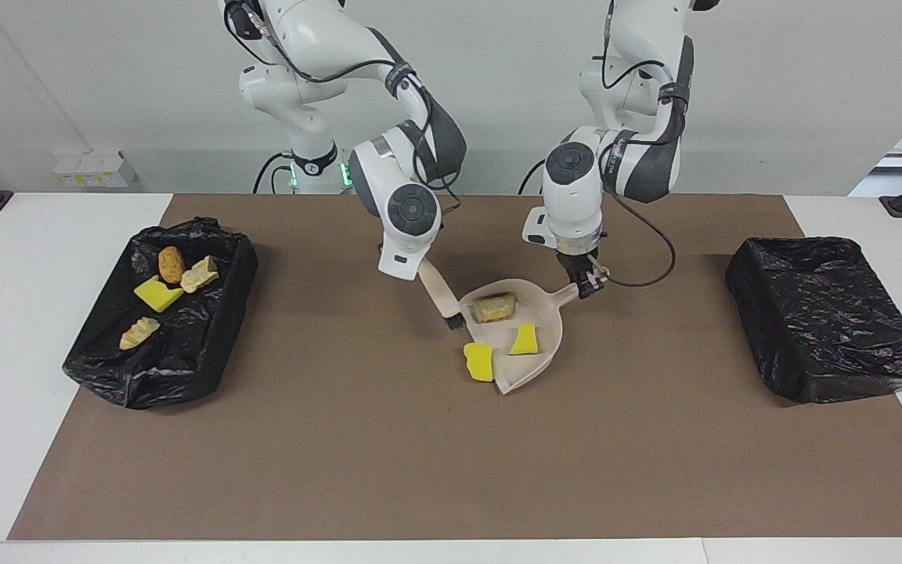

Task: Sweep and dump trash in bin
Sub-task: 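Sweep the last yellow sponge piece toward the dustpan with the right gripper, then push the sponge pieces into the dustpan with the right gripper's brush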

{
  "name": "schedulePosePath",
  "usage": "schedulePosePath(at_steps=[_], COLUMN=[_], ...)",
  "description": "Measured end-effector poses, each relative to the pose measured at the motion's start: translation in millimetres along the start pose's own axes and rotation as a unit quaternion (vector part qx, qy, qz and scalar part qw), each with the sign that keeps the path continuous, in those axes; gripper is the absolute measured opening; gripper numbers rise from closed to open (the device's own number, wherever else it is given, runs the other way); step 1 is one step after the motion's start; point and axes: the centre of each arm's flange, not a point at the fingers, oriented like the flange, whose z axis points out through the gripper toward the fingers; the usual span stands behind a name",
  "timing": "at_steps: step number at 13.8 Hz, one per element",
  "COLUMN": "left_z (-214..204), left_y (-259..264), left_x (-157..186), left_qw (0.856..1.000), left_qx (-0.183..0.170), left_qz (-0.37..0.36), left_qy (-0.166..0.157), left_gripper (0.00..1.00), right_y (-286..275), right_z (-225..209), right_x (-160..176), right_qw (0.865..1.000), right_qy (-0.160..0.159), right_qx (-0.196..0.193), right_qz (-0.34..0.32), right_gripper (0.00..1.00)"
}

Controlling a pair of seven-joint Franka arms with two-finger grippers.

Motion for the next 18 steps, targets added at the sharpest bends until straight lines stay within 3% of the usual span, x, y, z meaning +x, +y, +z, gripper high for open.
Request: schedulePosePath(at_steps=[5, 10, 18], left_z=[-1, 0, 7], left_y=[-5, -4, 4], left_x=[-2, -2, -9], left_qw=[0.999, 0.999, 0.999], left_qx=[0.005, -0.002, -0.031], left_qz=[0.033, 0.031, -0.002], left_qy=[0.008, 0.01, -0.021], left_gripper=[0.32, 0.32, 0.32], right_y=[36, 43, 31], right_z=[9, 38, 44], right_x=[10, 42, 45], right_qw=[0.999, 0.997, 0.996], right_qy=[0.001, 0.007, 0.002], right_qx=[-0.042, -0.018, -0.003], right_qz=[0.014, 0.072, 0.084], right_gripper=[0.26, 0.26, 0.26])
